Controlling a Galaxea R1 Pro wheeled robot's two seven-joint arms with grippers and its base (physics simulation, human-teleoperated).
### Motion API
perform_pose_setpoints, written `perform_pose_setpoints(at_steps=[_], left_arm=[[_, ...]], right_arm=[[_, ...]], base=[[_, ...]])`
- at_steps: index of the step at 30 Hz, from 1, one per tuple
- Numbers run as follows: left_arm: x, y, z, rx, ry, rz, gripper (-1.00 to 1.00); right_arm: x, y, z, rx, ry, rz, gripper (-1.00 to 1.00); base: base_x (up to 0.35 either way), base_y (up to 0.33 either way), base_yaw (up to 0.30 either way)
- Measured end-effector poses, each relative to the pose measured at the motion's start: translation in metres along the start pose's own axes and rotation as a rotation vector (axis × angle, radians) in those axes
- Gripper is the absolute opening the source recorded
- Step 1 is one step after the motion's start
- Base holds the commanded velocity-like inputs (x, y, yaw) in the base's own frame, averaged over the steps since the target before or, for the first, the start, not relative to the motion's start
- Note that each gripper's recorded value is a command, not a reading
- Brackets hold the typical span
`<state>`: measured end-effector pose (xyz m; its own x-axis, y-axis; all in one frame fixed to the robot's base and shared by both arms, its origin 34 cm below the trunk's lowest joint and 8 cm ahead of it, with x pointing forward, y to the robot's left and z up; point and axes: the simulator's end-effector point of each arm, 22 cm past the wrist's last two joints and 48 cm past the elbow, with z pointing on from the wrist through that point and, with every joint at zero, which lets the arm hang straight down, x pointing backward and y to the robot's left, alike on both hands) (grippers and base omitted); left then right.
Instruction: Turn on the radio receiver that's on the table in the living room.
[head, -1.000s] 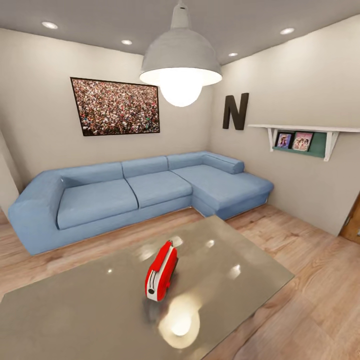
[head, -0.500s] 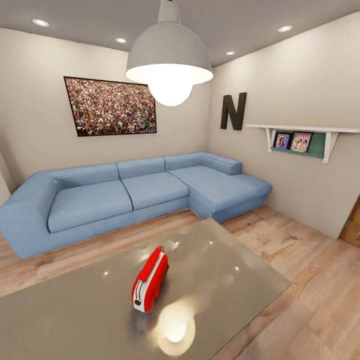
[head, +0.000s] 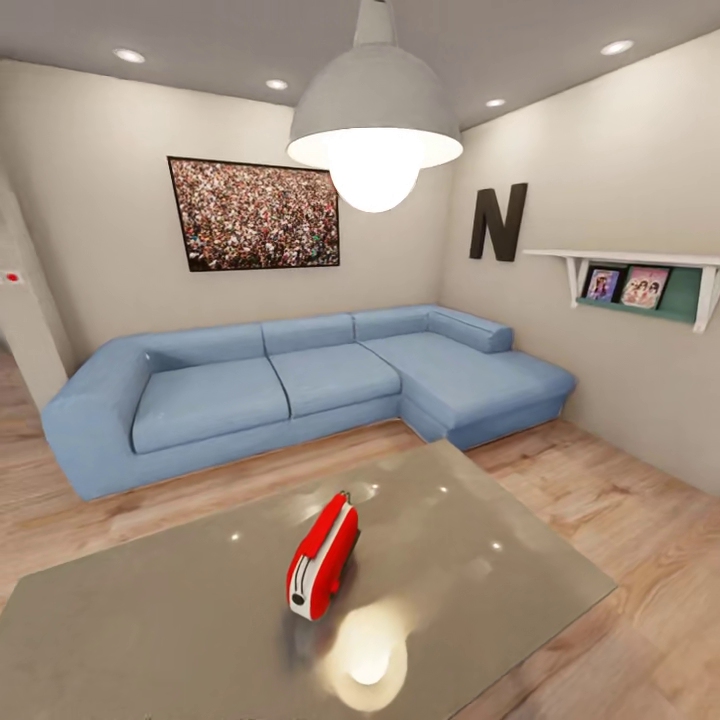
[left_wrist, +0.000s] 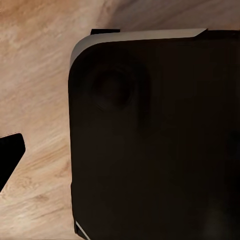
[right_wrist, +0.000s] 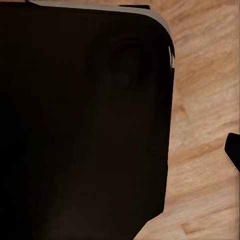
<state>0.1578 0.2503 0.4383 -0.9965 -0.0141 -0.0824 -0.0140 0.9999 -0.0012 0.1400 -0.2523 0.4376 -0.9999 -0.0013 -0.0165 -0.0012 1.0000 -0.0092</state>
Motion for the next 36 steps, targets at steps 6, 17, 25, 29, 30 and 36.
perform_pose_setpoints(at_steps=[6,17,25,29,30,36], left_arm=[[0.0000,0.0000,0.0000,0.000,0.000,0.000,1.00],[0.0000,-0.0006,0.0000,0.001,0.000,0.000,1.00],[0.0000,-0.0010,0.0000,0.001,0.000,0.000,1.00],[0.0000,-0.0012,0.0000,0.002,0.000,0.000,1.00],[0.0001,-0.0012,0.0000,0.002,0.000,0.000,1.00],[0.0001,-0.0012,0.0000,0.002,0.000,0.000,1.00]], right_arm=[[-0.0001,0.0000,0.0000,0.000,0.000,0.000,1.00],[-0.0001,0.0000,0.0000,0.000,0.000,0.000,1.00],[0.0000,0.0000,0.0000,0.000,0.000,0.000,1.00],[0.0000,0.0000,0.0000,0.000,0.000,0.000,1.00],[0.0000,0.0000,0.0000,0.000,0.000,0.000,1.00],[0.0000,0.0000,0.0000,0.000,0.000,0.000,1.00]], base=[[0.000,0.000,0.270],[0.000,0.000,0.270],[0.000,0.000,0.270],[0.000,0.000,0.271],[0.000,0.000,0.270],[0.000,0.000,0.271]])
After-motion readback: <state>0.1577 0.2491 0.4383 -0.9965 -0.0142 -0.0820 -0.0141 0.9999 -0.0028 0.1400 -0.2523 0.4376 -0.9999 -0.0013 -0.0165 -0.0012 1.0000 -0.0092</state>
